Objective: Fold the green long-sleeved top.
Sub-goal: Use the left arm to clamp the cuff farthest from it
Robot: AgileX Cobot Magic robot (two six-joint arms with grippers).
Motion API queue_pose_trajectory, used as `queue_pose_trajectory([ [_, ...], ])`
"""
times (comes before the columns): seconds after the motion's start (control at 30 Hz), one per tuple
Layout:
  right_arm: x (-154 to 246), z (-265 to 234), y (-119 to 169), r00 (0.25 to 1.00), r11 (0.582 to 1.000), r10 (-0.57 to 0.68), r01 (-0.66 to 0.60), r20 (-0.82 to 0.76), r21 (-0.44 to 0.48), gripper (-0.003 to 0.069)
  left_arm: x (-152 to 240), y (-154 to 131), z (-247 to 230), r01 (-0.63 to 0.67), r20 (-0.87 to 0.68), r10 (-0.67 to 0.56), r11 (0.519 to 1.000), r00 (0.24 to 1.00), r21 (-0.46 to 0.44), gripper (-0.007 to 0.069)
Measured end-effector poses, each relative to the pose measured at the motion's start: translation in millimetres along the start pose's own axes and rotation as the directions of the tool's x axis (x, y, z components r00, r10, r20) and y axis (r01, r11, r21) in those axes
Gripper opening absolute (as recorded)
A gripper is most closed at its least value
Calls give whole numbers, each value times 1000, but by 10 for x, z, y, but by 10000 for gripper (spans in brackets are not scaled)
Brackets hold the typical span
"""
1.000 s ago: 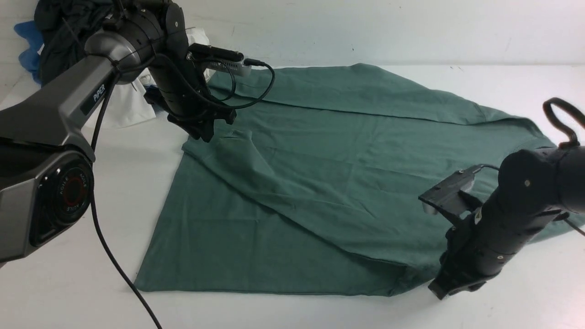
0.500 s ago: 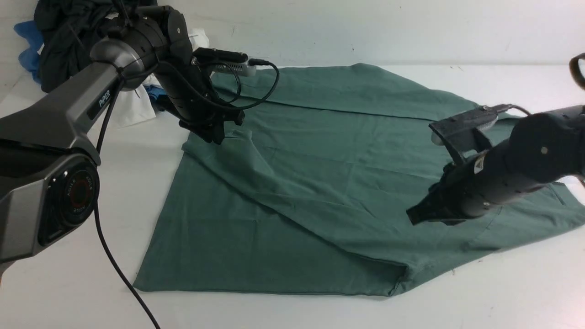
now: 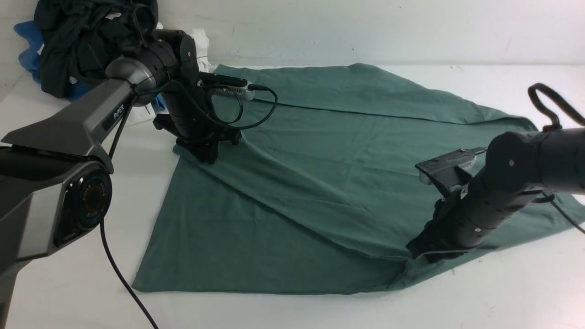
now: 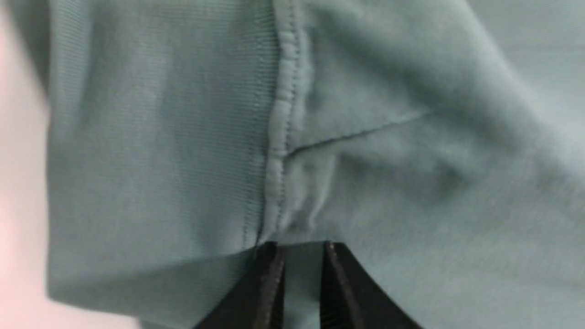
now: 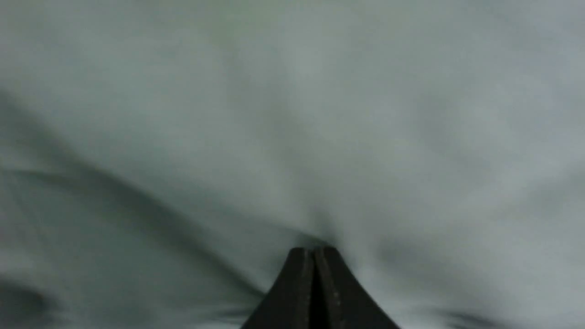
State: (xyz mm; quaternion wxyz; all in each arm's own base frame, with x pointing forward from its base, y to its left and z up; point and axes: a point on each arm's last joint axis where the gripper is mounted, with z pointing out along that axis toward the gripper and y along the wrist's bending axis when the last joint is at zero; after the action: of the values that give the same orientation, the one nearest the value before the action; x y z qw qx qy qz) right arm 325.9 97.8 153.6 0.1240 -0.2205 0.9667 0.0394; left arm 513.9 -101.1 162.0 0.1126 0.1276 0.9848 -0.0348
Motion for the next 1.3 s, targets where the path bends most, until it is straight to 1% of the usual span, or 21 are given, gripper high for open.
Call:
queue_pose_trajectory([
  [0.03, 2, -1, -14, 1000, 1000, 5, -5, -1, 4, -8, 0, 4, -1, 0, 0, 0, 1000, 1000, -4, 119],
  [0.07, 18, -10, -129, 999, 999, 41, -41, 2, 35, -8, -5, 10, -20, 3, 3, -3, 1000, 1000, -12, 119],
  [0.1, 20, -15, -145, 999, 998, 40, -40, 2, 42, -8, -9, 11, -28, 3, 5, -3, 1000, 1000, -14, 119],
  [0.13, 42, -32, -250, 998, 996, 66, -66, 2, 65, -8, -29, 17, -76, 0, 20, 0, 1000, 1000, -23, 119],
  [0.27, 59, -120, -309, 998, 995, 63, -64, 11, 79, -8, -82, 17, -259, -1, 68, 2, 1000, 998, -15, 119],
  [0.3, 35, -237, -273, 998, 996, 50, -53, 49, 70, -8, -130, 4, -422, -3, 115, 3, 1000, 993, -6, 119],
  [0.4, -41, -442, -124, 988, 999, 36, -41, 150, 26, -8, -197, -14, -636, -4, 185, 4, 1000, 983, 1, 119],
  [0.43, -46, -454, -120, 987, 999, 39, -43, 158, 22, -8, -201, -14, -642, -4, 189, 4, 1000, 982, 1, 119],
  [0.5, -133, -520, 81, 971, 999, 24, -15, 238, -38, -8, -263, -12, -701, 6, 259, -7, 1000, 966, 5, 119],
  [0.6, -198, -430, 315, 963, 994, -28, 55, 266, -96, -8, -320, 9, -670, 40, 315, -46, 999, 948, 26, 126],
  [0.7, -204, -178, 487, 967, 981, -118, 149, 225, -125, -8, -346, 8, -623, 94, 333, -113, 993, 936, 72, 181],
  [0.8, -154, 57, 531, 973, 970, -173, 195, 151, -144, -8, -349, -4, -606, 119, 330, -144, 988, 933, 95, 275],
  [0.93, -95, 59, 539, 969, 957, -228, 240, 90, -163, -8, -350, 3, -607, 125, 330, -152, 987, 932, 101, 386],
  [1.0, -45, 35, 543, 968, 951, -248, 252, 43, -177, -8, -353, 51, -605, 133, 337, -158, 986, 928, 96, 430],
  [1.13, 14, -21, 507, 966, 949, -259, 253, -9, -186, -8, -389, 173, -578, 165, 382, -187, 982, 905, 91, 456],
  [1.3, 8, -206, 527, 969, 949, -247, 248, 27, -194, -8, -450, 299, -434, 205, 442, -227, 974, 868, 98, 458],
])
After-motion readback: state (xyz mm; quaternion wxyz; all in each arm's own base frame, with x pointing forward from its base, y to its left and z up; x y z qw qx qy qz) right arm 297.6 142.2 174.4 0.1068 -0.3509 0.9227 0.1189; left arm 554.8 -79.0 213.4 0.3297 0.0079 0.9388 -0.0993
